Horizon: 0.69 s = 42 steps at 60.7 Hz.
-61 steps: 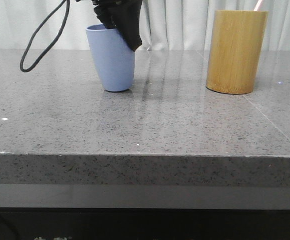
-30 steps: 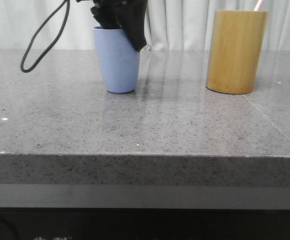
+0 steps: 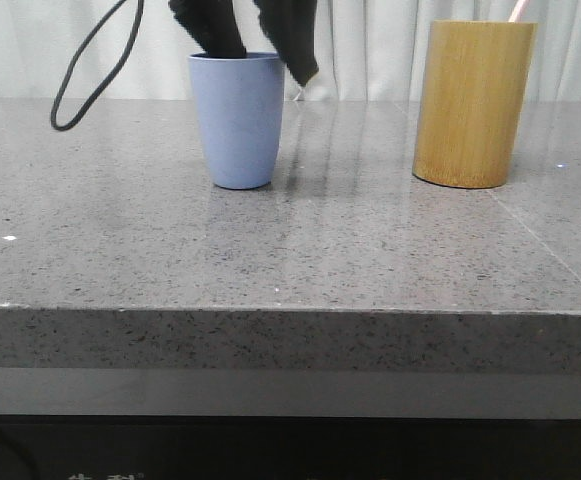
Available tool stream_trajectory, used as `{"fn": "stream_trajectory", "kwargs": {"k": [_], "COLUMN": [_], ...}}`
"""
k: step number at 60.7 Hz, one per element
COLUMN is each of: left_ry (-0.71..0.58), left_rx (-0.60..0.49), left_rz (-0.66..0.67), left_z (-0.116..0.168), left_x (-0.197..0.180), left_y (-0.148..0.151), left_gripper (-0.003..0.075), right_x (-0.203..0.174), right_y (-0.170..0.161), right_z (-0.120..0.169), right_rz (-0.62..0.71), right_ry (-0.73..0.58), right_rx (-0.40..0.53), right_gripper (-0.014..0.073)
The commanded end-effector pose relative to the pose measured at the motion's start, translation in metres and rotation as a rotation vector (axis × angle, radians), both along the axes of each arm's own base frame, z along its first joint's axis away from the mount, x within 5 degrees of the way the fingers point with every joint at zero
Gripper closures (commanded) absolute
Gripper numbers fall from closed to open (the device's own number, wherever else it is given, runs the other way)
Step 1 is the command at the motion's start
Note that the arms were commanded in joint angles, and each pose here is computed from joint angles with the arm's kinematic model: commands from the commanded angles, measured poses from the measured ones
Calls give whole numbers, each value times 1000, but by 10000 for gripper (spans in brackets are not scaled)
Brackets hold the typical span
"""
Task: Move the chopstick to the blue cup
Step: 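Open the left gripper and withdraw it up from the blue cup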
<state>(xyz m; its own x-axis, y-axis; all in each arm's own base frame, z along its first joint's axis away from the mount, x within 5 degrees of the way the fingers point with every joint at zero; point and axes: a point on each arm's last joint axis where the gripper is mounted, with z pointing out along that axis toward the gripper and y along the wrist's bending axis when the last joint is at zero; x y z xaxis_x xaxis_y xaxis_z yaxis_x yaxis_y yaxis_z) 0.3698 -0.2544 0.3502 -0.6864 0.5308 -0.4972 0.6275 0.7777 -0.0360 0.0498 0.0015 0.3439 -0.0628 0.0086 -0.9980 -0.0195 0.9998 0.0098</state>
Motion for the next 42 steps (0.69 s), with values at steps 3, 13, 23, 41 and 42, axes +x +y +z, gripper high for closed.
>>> {"fn": "stream_trajectory", "kwargs": {"k": [3, 13, 23, 41, 42], "left_ry": [-106, -155, -192, -212, -212], "left_rx": [-84, -121, -146, -159, -159], "left_rz": [-11, -10, -10, -10, -10], "left_z": [50, 71, 90, 100, 100], "left_x": [-16, -25, -36, -43, -43], "left_y": [7, 12, 20, 24, 24], "left_gripper": [214, 215, 254, 631, 657], "right_x": [1, 1, 1, 1, 1], "right_y": [0, 0, 0, 0, 0], "right_z": [14, 14, 14, 14, 14], "right_rz": [-7, -7, -7, -7, -7], "right_ry": [-88, -88, -88, -88, -88], "right_rx": [-7, -7, -7, -7, -7], "right_gripper": [-18, -18, -18, -18, -18]}}
